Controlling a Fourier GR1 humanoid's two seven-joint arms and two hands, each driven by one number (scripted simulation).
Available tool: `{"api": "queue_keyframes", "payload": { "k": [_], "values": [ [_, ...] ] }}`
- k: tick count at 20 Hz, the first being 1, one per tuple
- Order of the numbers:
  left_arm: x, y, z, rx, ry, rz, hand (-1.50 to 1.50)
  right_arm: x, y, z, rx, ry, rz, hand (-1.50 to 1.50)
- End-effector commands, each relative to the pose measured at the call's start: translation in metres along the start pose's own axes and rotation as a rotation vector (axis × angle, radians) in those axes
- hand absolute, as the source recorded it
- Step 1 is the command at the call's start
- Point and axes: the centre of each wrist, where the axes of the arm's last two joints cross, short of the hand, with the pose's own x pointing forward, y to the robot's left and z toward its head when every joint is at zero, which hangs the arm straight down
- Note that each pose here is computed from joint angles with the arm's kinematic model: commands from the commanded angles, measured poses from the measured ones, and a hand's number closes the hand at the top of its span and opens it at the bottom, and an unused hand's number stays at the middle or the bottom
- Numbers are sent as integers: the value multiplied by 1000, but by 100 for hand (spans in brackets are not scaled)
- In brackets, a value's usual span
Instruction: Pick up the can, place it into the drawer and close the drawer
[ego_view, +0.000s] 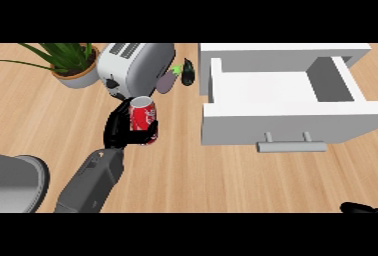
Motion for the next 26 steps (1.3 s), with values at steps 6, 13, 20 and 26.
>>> {"api": "queue_keyframes", "payload": {
  "k": [6, 13, 20, 26],
  "values": [
    [85, -57, -46, -150, -67, -66, 150, 6, -3, 2, -33, -14, 21, -150],
    [157, -117, -60, -191, -64, -40, 150, 8, -3, 6, -36, -8, 12, -150],
    [230, -171, -80, -229, -107, -58, 150, 6, 3, -8, -18, -16, 39, -150],
    [269, -211, -80, -253, -94, -103, 150, 14, -9, -12, -22, -8, 21, -150]
  ]
}}
